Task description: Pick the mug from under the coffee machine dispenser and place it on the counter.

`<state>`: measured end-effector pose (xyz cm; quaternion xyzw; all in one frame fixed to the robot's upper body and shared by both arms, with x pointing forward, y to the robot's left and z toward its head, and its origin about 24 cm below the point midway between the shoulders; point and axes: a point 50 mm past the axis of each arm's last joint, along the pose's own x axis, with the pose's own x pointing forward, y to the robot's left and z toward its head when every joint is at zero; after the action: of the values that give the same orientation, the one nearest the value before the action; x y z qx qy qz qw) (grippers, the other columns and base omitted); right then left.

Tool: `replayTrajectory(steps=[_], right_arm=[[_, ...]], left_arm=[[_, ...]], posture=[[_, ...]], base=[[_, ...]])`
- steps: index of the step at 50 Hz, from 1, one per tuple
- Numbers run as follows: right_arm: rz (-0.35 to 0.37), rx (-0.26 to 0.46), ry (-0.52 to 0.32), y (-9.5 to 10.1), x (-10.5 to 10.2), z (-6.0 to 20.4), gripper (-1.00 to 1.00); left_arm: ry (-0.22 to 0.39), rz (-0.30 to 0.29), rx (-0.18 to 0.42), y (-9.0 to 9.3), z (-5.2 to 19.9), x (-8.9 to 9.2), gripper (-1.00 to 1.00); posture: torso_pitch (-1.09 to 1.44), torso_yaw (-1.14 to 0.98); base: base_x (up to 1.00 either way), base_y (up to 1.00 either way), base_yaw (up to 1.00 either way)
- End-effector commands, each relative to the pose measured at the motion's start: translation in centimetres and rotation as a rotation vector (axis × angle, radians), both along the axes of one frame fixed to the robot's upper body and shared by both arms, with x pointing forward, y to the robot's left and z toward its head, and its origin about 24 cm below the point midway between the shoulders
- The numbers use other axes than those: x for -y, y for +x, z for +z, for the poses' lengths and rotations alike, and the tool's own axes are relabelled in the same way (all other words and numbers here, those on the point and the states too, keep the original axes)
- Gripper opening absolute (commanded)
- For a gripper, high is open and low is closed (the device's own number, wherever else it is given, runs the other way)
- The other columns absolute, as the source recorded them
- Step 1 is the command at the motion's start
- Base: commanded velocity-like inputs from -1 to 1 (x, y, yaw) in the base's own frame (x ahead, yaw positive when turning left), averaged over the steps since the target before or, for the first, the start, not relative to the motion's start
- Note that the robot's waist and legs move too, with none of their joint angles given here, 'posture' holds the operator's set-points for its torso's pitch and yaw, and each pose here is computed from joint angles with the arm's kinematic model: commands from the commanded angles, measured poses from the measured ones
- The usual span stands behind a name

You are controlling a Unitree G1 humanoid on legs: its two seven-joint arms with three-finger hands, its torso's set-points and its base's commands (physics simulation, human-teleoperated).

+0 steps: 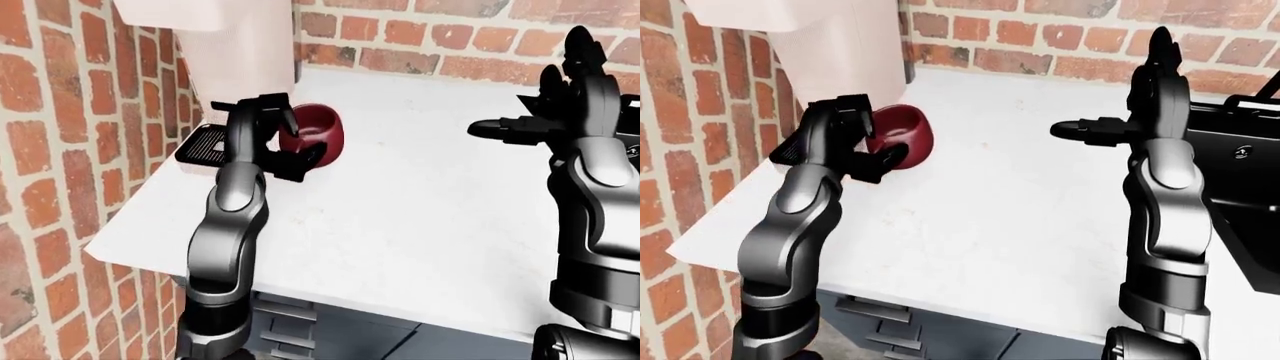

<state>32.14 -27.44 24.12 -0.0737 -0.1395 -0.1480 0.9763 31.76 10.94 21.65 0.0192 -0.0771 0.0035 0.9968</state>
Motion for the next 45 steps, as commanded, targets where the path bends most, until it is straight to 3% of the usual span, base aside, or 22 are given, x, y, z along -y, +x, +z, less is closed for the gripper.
replayTrajectory(steps=[1,19,45], right_arm=[[-0.004,0.099,-0.029,-0.6,0.0,2.3,1.00],[-0.004,0.098,-0.031,-0.6,0.1,2.2,1.00],[-0.005,0.102,-0.028,-0.7,0.1,2.4,1.00]], left_arm=[[-0.014,-0.016,0.126,-0.7,2.2,0.3,-1.00],[-0.031,-0.133,0.109,-1.8,0.2,3.0,-1.00],[-0.038,-0.191,0.068,-2.7,-2.4,4.0,-1.00]], posture=[[0.00,0.00],[0.00,0.00],[0.00,0.00]], base=[[0.00,0.00,0.00],[0.00,0.00,0.00],[0.00,0.00,0.00]])
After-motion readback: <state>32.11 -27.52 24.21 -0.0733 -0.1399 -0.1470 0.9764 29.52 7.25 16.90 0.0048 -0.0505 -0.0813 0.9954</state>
